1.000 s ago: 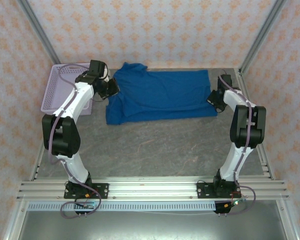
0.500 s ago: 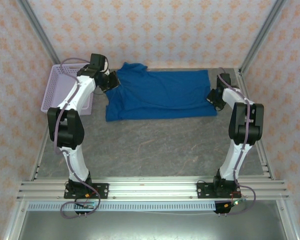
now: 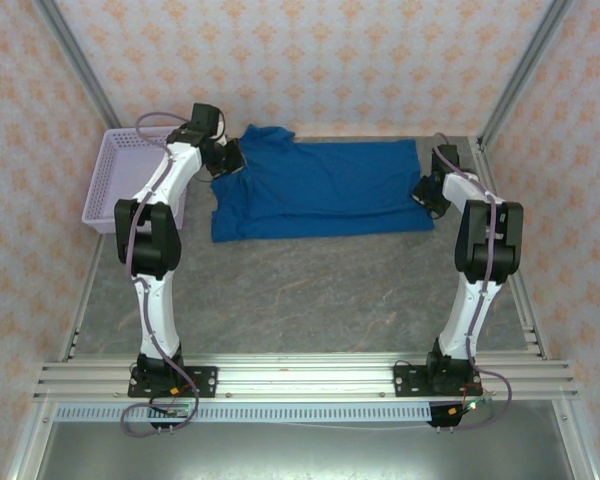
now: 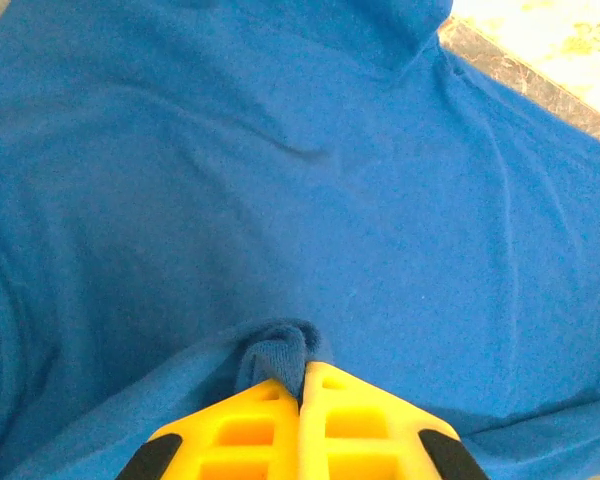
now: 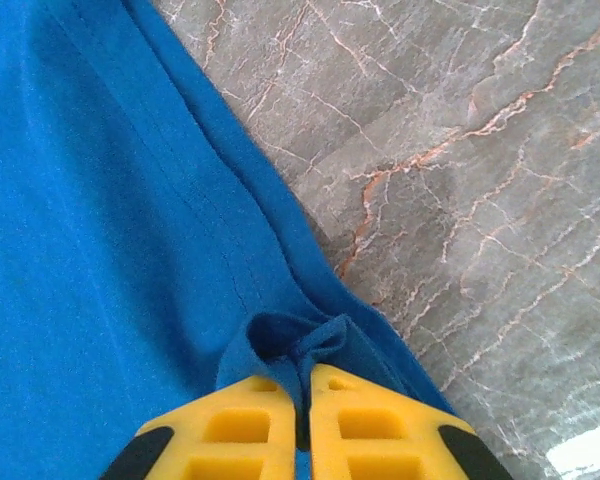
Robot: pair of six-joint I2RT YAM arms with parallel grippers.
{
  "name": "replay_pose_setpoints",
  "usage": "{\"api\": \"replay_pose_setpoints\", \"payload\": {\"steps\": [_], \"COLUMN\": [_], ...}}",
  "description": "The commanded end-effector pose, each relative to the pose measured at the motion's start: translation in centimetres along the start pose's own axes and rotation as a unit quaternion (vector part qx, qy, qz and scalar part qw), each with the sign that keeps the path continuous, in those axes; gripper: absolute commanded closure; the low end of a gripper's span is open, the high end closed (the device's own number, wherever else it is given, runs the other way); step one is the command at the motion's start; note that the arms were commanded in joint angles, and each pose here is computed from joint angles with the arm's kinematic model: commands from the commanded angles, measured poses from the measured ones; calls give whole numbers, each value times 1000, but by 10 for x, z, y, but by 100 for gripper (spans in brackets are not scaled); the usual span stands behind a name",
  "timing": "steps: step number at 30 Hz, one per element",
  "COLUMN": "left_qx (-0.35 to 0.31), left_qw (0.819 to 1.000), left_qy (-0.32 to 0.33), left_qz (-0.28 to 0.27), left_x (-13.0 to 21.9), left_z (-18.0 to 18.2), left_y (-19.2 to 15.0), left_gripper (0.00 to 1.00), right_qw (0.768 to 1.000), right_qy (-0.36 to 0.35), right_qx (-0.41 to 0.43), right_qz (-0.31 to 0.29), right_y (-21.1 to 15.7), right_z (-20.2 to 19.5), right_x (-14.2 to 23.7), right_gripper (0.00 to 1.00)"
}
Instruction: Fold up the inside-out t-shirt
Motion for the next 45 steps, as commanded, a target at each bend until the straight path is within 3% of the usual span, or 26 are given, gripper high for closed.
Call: {"api": "replay_pose_setpoints", "payload": {"steps": [1,6,13,23,28,31,36,40,45], "left_qx": [-6,-4,-3,-2,-2,-14,-16,-5,-3], "left_qw": [1000,1000,999,998,997,996,995,993,992], "left_qy": [5,20,37,68,70,85,68,78,102], "left_qz": [4,10,9,-15,-27,-37,-69,-87,-74], "left_x": [-5,-26,-50,-63,-58,-41,4,30,39], "left_z": [1,8,16,27,26,25,25,52,88], "left_y": [8,13,21,38,45,45,27,-8,-50], "left_gripper": [100,100,100,99,67,58,52,48,48], "right_qw": [1000,1000,999,995,994,990,952,889,825], "right_qy": [-9,3,17,70,84,105,197,264,305], "right_qx": [-1,6,21,51,55,84,212,344,447], "right_qz": [-10,-19,-46,-46,-30,-41,-98,-146,-160], "right_y": [13,29,40,-15,-31,-38,-68,-108,-154], "right_z": [3,12,17,33,38,51,117,192,269], "right_x": [-1,0,30,50,49,61,99,125,124], "right_gripper": [87,72,60,54,55,54,53,48,44]}}
Point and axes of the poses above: each hand's point on the last joint's axis, 136 mm out from that joint toward the fingers, its own x axis back along the fingers, its own z axis along the line the jaws close on, y = z × x, the point moved 3 cm from there along x, back along the fingers, and after that the axes turned 10 degrees about x, right-handed, at the moved point
